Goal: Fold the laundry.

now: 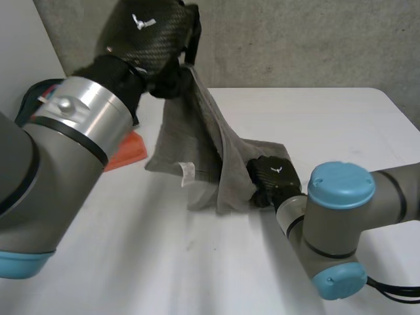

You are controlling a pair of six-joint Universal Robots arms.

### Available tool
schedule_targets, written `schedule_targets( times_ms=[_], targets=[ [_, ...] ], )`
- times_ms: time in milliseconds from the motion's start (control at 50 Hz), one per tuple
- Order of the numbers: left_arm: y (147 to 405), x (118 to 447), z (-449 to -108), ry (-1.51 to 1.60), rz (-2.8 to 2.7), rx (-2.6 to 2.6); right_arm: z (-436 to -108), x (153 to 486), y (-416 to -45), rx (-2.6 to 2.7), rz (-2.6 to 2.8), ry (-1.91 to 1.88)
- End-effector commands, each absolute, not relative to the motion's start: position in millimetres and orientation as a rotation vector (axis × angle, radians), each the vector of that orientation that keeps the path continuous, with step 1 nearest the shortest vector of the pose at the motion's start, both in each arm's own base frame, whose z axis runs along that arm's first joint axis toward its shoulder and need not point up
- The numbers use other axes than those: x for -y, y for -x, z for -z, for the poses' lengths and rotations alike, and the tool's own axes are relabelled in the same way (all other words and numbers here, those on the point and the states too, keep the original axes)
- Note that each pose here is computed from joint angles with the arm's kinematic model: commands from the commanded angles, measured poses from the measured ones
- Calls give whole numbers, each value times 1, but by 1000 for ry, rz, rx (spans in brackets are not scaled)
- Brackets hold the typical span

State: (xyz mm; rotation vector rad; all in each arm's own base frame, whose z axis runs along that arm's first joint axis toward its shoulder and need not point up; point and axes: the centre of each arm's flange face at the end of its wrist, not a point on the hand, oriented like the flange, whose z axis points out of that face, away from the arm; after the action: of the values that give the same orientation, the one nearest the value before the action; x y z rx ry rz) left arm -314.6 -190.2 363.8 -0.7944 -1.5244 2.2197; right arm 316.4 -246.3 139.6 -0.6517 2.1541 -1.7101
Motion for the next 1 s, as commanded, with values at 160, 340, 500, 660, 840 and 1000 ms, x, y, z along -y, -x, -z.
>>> schedule_targets(
  times_ms=[160, 340, 500, 660, 840, 1000],
  targets=[
    [271, 205, -351, 783, -2211, 1762, -294, 305, -253, -2054, 2049, 1041],
    [267, 199, -287, 867, -2018, 1958, -240, 348, -267, -2105, 1879, 1141],
    [286, 213, -228, 940, -1862, 2069, -172, 367, -276, -2158, 1870, 1220],
    [286, 221, -238, 922, -1900, 2048, -205, 348, -254, -2318, 1962, 1032],
    [284, 220, -252, 900, -1942, 2013, -232, 298, -234, -2336, 1854, 743],
    [283, 218, -250, 904, -1938, 2014, -203, 285, -241, -2349, 1590, 598]
  ],
)
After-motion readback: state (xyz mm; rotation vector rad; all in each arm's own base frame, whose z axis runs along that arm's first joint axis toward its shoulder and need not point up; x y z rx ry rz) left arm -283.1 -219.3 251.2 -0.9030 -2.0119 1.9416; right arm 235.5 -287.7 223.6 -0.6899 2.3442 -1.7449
